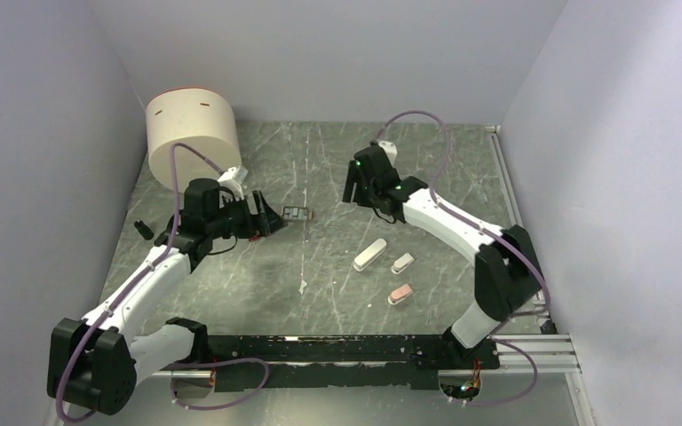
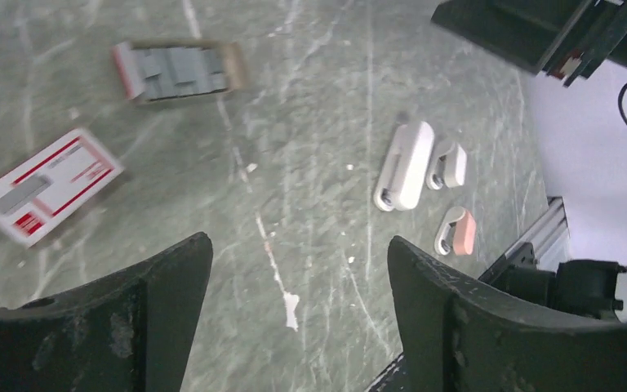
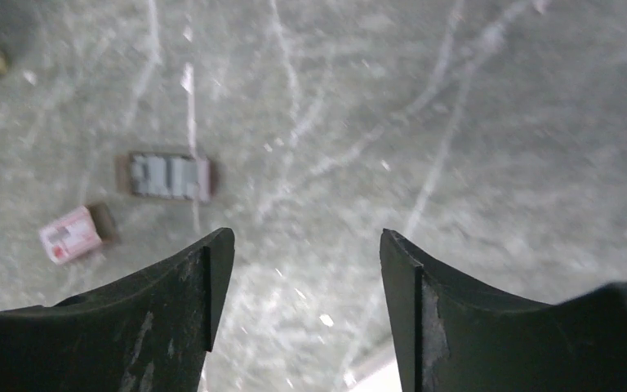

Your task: Load the staples into the stapler

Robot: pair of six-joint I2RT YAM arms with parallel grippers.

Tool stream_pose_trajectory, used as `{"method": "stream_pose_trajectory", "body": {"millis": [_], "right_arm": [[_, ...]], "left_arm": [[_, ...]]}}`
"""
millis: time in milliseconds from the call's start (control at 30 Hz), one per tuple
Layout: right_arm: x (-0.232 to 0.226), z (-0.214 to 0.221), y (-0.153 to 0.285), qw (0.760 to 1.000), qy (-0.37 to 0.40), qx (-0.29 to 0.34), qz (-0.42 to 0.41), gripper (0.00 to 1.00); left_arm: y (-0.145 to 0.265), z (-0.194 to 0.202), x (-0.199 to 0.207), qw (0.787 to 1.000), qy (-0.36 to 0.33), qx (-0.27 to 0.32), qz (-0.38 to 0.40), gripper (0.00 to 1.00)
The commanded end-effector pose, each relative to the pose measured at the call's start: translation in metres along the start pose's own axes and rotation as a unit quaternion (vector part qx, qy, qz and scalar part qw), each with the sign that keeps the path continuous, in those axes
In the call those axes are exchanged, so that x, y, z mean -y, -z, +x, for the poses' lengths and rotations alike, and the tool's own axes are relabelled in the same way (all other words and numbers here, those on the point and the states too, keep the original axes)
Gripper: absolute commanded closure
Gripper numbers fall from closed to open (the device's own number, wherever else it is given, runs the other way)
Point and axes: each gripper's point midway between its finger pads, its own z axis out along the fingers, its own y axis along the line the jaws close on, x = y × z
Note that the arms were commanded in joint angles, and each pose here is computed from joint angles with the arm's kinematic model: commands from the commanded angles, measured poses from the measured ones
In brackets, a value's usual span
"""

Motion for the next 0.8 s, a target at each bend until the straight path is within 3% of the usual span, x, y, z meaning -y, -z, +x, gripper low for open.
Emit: {"method": "stream_pose_trajectory", "body": {"millis": [0, 333, 433, 767], "right_arm": [[0.054, 0.043, 0.039, 0.993, 0.046, -0.048, 0.093, 0.27], [0.062, 0.101, 0.085, 0.987, -0.067, -0.031, 0.140, 0.21], [0.061, 0.118, 0.080, 0.983, -0.116, -0.040, 0.140, 0.23], [0.055, 0.129, 0.050, 0.966, -0.172, -0.046, 0.186, 0.24]], "left_arm": [[0.002, -0.031, 0.042, 0.995, -0.071, 0.052, 0.044, 0.15], [0.009, -0.027, 0.049, 0.993, -0.091, 0.063, 0.045, 0.09], [0.010, -0.027, 0.047, 0.993, -0.092, 0.066, 0.038, 0.03], [0.005, -0.011, 0.045, 0.995, -0.078, 0.049, 0.036, 0.03]]}}
